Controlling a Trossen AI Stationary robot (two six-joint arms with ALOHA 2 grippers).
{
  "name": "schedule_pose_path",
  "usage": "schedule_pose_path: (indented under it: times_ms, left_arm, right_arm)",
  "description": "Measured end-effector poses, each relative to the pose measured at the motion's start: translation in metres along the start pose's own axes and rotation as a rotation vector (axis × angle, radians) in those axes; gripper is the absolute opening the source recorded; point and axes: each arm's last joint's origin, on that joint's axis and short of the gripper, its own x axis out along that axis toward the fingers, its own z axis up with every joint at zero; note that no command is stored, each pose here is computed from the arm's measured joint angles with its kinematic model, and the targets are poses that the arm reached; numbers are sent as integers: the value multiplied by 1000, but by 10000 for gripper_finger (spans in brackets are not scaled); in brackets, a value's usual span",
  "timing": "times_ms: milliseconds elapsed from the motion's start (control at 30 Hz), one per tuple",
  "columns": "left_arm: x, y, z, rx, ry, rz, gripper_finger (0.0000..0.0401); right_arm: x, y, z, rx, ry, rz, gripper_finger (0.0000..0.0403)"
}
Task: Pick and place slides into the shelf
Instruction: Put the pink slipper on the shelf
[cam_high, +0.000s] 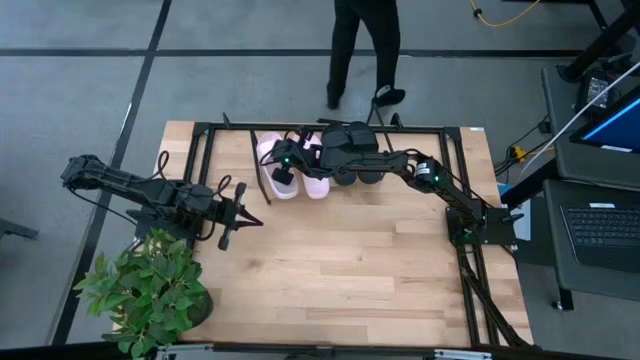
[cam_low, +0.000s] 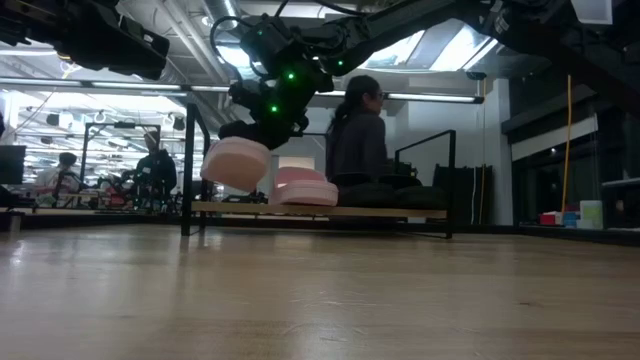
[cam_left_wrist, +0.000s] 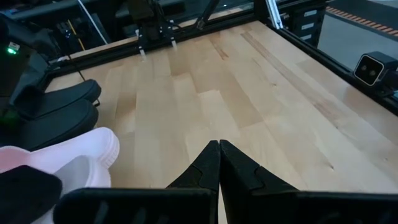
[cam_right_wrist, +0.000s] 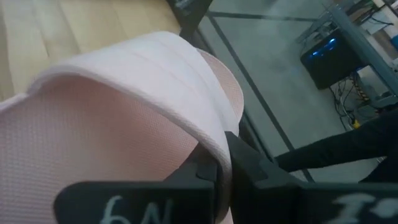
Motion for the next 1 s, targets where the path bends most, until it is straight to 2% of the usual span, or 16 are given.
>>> schedule_pose_path:
  times_ms: [233,400,1000]
  left_arm:
    - [0,0,-1,0,12,-3,0]
    - [0,-1,-1,0,15,-5,0]
    - [0,-1,-1,-1,15,-5,0]
  right_arm:
    - [6,5,-4,3,1,-4,13]
    - [7,4,-6,11,16,-51,13]
    - [9,2,-10,30,54,-51,16]
